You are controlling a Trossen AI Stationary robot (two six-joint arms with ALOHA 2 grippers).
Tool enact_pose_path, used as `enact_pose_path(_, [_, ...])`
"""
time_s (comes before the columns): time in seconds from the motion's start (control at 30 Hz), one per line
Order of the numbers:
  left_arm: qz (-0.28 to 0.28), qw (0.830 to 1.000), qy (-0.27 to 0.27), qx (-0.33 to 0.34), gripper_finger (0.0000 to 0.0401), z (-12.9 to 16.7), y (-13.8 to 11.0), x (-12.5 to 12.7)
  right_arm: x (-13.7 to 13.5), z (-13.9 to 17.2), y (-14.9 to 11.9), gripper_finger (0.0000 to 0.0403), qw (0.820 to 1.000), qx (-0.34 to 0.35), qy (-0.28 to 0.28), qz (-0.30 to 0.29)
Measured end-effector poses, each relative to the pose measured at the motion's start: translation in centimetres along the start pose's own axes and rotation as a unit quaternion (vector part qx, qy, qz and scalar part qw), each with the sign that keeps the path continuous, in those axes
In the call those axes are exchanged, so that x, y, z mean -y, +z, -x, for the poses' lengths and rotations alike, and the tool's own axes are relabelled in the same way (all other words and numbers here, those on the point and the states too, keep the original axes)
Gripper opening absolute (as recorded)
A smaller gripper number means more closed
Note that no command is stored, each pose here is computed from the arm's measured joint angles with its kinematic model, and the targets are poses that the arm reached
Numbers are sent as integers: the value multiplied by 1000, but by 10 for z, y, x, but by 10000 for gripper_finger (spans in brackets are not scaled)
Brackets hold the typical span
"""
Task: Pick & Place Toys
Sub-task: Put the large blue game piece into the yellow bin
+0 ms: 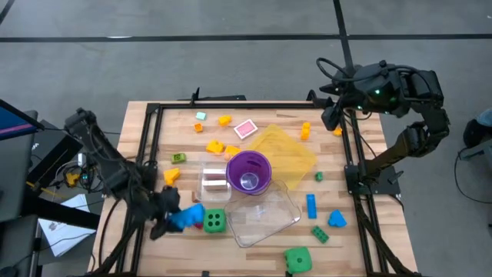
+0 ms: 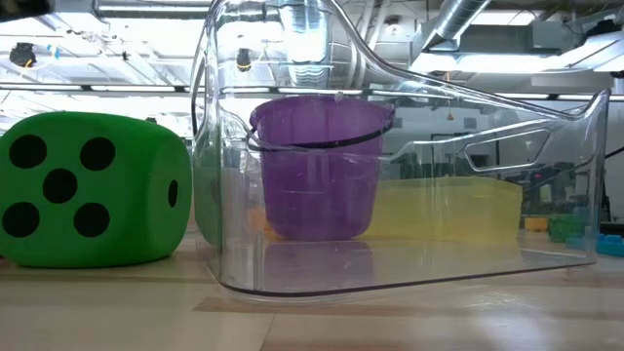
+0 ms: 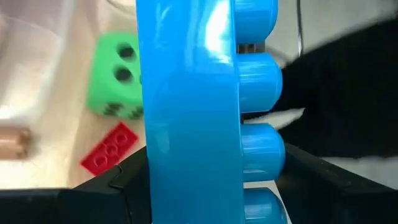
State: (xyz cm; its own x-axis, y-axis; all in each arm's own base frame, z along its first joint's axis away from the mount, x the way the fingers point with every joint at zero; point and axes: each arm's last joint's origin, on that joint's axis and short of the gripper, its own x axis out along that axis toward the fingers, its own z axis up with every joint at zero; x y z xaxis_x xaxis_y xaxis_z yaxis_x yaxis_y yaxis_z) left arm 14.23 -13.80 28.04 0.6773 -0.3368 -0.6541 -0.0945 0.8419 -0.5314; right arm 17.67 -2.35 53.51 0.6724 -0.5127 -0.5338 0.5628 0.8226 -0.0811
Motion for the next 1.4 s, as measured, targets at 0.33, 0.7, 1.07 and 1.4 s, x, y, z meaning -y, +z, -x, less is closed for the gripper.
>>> enact_pose_path(0.33, [176,976,-44,118,256,22,62,-36,-16,-11,19,191,991,63,92,67])
enact_pose_path(0.7, [238,941,-108,214,256,31,124,-78,-58,-62,31,205,954,61,198,216])
enact_pose_path(1.07, [215,953,-129,169,256,15,185,-97,-96,-107,28,229,912,31,284,293])
enact_pose_path(1.4, [249,945,-187,98,256,-1,210,-121,-120,-122,21,228,884,26,298,359])
